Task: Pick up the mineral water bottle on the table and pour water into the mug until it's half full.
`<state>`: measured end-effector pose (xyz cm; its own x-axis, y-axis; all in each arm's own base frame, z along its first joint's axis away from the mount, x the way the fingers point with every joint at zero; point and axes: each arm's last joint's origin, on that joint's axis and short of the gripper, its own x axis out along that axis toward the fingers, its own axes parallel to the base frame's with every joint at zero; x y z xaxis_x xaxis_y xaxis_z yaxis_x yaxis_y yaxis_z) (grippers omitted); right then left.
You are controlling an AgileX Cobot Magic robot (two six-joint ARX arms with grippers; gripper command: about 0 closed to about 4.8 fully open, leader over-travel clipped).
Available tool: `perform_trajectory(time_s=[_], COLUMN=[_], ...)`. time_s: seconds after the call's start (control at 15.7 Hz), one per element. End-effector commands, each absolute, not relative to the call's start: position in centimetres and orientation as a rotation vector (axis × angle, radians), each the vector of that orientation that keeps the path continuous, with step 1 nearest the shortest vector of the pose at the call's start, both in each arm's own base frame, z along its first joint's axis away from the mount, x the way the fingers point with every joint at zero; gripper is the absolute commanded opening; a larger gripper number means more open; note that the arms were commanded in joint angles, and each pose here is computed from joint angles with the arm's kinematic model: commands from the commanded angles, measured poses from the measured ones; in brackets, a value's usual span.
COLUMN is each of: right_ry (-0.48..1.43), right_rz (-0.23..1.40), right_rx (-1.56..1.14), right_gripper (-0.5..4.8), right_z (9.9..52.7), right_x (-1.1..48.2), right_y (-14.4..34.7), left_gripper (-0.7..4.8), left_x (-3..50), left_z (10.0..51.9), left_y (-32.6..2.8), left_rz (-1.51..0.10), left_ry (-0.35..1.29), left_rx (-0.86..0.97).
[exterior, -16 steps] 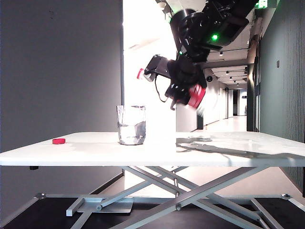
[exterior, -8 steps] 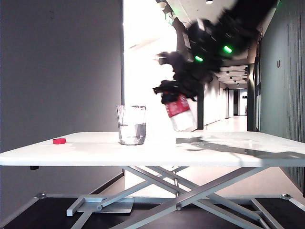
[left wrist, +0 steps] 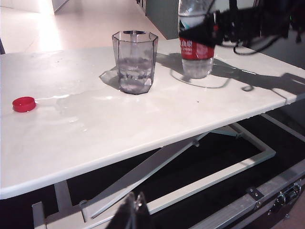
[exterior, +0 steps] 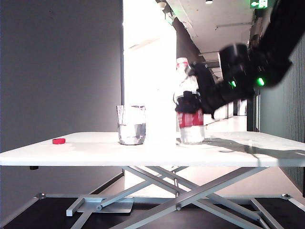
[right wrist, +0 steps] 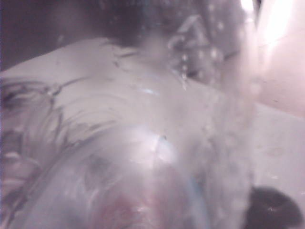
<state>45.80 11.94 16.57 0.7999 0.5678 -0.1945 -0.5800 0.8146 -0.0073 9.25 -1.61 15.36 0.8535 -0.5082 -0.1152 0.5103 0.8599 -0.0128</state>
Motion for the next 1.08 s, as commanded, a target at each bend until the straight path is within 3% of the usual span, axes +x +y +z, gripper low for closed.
perform_trajectory(time_s=[0.06, 0.13, 0.32, 1.08], right_ry=[0.127, 0.135, 0.144, 0.226], right_rz=[0.641, 0.649, 0.686, 0.802], right_rx=[-0.063, -0.062, -0.060, -0.050], right_gripper=[2.58, 2.77, 4.79, 4.79], right_z=[16.4, 16.0, 15.5, 15.4], right_x=[45.4, 45.2, 44.8, 44.3], right_y=[11.8, 11.7, 11.8, 9.8], left_gripper=[-0.05, -0.05, -0.05, -0.05], left_x=[9.2, 9.2, 9.2, 9.2], left_z=[15.4, 15.4, 15.4, 15.4], left_y=[-1.6, -1.6, -1.6, -1.6], left_rz=[-0.542, -0.542, -0.542, -0.544], left_ry=[0.112, 0.112, 0.112, 0.112], left_rx=[0.040, 0.040, 0.039, 0.042])
